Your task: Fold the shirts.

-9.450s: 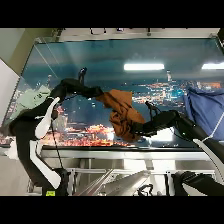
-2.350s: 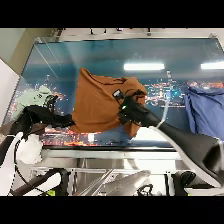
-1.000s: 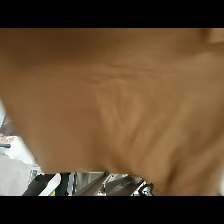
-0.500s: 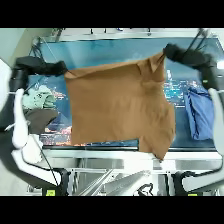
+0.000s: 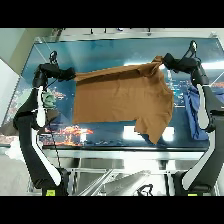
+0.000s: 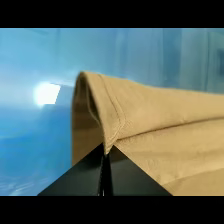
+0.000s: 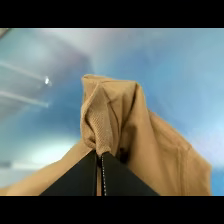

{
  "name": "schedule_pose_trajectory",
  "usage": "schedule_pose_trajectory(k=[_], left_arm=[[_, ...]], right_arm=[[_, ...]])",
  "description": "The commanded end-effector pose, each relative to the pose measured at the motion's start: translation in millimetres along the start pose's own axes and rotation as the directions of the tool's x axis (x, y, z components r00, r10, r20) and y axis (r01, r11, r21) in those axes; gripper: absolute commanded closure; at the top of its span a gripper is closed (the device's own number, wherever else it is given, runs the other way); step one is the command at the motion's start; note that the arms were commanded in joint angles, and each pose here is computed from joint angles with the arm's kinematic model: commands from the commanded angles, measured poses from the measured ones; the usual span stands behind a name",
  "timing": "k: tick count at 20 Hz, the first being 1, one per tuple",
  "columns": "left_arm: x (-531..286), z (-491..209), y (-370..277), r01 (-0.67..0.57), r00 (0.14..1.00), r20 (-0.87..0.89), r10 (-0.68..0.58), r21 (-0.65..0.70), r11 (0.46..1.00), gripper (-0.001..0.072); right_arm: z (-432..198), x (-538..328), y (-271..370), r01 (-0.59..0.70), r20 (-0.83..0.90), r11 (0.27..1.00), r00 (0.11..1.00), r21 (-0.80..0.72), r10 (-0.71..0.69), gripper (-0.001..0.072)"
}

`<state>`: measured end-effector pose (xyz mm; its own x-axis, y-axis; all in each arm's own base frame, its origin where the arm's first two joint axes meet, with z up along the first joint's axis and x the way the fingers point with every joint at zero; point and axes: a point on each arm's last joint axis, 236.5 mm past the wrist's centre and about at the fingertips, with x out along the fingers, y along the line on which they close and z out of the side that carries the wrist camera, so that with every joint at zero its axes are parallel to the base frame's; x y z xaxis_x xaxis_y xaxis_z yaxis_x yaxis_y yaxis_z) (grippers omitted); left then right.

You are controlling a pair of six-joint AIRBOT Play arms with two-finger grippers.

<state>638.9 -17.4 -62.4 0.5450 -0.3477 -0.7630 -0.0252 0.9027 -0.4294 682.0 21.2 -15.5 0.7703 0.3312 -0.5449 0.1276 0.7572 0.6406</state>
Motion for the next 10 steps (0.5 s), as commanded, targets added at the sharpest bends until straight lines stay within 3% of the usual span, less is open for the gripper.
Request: schedule_pose_trajectory(k=[1,10], left_arm=[[6,5,18,-0.029,0.999,0.036,0.031,-0.034,0.999,0.0691],[27,-10,9,-0.053,0.998,0.035,0.051,0.063,0.997,0.0691]], right_arm=[[-25,5,-24,0.002,-0.123,1.000,0.992,0.014,0.000,0.0693],[-60,28,-48,0.039,-0.197,0.998,0.980,0.057,-0.027,0.0692]])
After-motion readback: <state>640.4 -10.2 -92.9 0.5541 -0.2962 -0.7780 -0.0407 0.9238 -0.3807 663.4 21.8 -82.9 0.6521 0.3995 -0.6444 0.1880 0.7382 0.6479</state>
